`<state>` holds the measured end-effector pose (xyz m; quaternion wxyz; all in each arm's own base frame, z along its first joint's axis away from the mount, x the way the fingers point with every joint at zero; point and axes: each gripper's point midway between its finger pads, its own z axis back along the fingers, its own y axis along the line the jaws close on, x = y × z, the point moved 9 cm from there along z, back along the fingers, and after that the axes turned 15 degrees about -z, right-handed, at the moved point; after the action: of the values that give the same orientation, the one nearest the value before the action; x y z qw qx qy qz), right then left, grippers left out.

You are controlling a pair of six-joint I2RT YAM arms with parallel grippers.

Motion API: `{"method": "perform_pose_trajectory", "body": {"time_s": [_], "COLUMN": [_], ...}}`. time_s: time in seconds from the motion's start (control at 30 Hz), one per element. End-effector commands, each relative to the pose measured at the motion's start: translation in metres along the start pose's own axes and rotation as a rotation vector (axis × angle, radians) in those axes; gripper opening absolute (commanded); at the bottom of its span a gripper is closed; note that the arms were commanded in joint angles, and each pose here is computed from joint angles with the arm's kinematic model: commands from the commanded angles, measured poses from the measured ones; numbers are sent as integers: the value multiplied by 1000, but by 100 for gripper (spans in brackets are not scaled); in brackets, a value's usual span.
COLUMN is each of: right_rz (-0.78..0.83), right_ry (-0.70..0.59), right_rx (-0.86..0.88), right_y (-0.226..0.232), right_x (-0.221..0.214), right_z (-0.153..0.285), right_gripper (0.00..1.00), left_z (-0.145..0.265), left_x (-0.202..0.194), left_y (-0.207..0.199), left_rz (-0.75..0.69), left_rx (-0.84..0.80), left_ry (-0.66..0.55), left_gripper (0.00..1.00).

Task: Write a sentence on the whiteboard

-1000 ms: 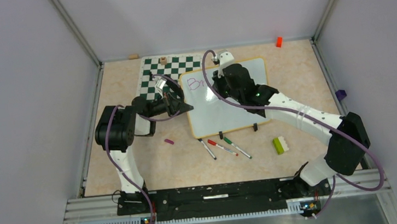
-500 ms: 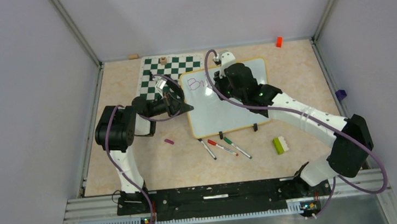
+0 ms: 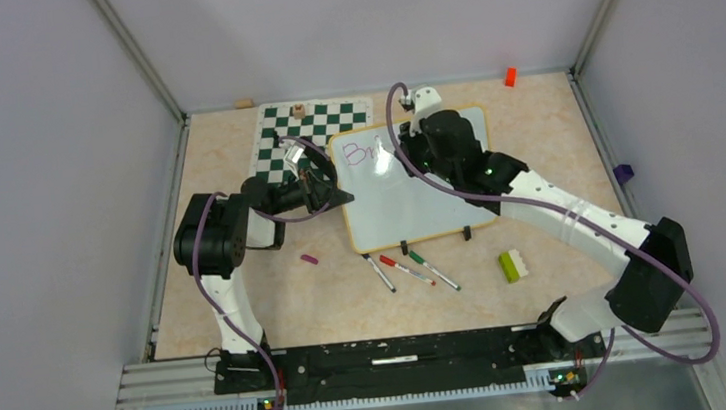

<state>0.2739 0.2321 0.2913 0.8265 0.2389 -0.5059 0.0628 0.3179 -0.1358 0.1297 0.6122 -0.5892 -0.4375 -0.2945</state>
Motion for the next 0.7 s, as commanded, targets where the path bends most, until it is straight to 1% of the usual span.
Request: {"method": "perform_pose_trajectory", "body": {"time_s": [0.0, 0.23, 0.53, 0.67], "right_rz": [-12, -8, 26, 44], "right_ry": [-140, -157, -173, -156], "right_rx": [-8, -56, -57, -55], "right_y": [-1, -7, -7, -8], "right_x": [29, 28, 31, 30], "right_z": [19, 18, 20, 19], "right_gripper": [0, 0, 0, 0], "left_z": [-2, -2, -2, -2], "left_x": [13, 13, 13, 13], "left_y": [-11, -11, -11, -11], "left_rz": [-129, -128, -130, -133], "left_rx": [-52, -53, -52, -52], "left_ry": [-14, -14, -15, -15], "left_gripper": [0, 0, 0, 0]}}
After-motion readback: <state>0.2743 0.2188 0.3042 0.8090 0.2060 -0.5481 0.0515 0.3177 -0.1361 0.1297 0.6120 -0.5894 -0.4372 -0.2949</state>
